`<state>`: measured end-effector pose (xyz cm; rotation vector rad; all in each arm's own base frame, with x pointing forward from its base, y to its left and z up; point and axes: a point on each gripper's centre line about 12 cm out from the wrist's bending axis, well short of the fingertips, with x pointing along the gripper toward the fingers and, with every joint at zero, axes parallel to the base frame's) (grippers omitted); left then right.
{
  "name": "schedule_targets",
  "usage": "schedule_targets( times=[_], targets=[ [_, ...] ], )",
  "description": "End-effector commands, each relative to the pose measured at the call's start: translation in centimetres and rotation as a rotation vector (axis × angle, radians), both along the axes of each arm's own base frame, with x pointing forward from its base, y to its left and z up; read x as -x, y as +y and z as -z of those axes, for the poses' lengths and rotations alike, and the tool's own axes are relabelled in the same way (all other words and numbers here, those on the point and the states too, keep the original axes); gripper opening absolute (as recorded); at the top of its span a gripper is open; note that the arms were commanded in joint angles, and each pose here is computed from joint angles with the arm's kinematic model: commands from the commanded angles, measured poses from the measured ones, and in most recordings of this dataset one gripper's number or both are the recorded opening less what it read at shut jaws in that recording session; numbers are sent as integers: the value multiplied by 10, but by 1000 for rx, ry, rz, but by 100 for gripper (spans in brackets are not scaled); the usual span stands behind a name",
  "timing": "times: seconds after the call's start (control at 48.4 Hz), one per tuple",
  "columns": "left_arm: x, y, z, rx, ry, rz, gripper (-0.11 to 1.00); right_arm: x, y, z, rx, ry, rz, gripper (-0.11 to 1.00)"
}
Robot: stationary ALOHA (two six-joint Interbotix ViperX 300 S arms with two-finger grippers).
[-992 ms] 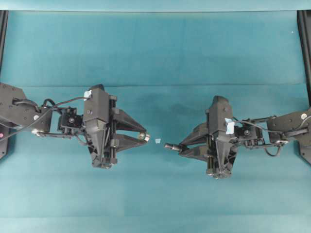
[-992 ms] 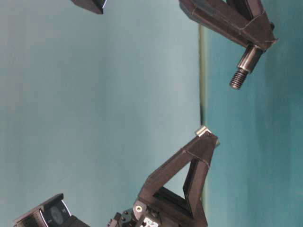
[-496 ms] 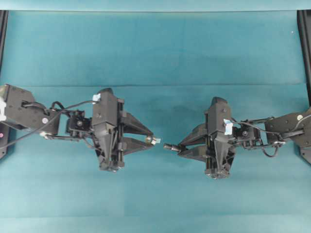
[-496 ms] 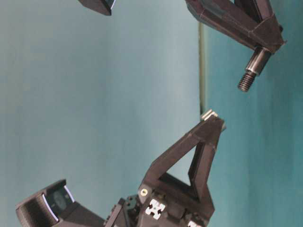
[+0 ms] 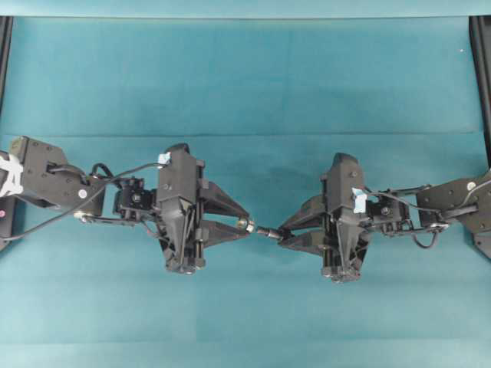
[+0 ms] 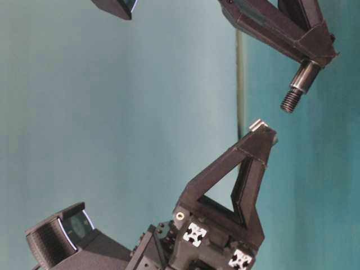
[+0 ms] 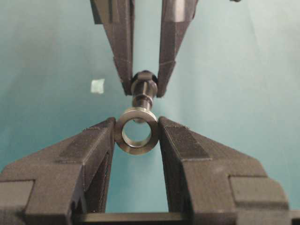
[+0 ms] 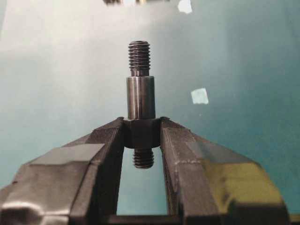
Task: Insert the washer onto the shaft with both hands.
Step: 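Bring the washer and shaft tip together between the grippers, then push the washer onto the shaft's threaded end with the left gripper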
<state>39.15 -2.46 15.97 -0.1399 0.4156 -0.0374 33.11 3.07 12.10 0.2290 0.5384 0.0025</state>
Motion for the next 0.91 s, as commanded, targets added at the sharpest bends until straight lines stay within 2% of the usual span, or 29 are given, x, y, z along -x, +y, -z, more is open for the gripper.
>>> schedule_targets(
  times=[0.0,0.888],
  targets=[
    [-5,-2,-7,2,-29,3,35,-7,2,-9,-13,-41,3,0],
    [-15,-2,-1,3,-20,3,35,-9,-1,-11,-11,-59,11,0]
  ],
)
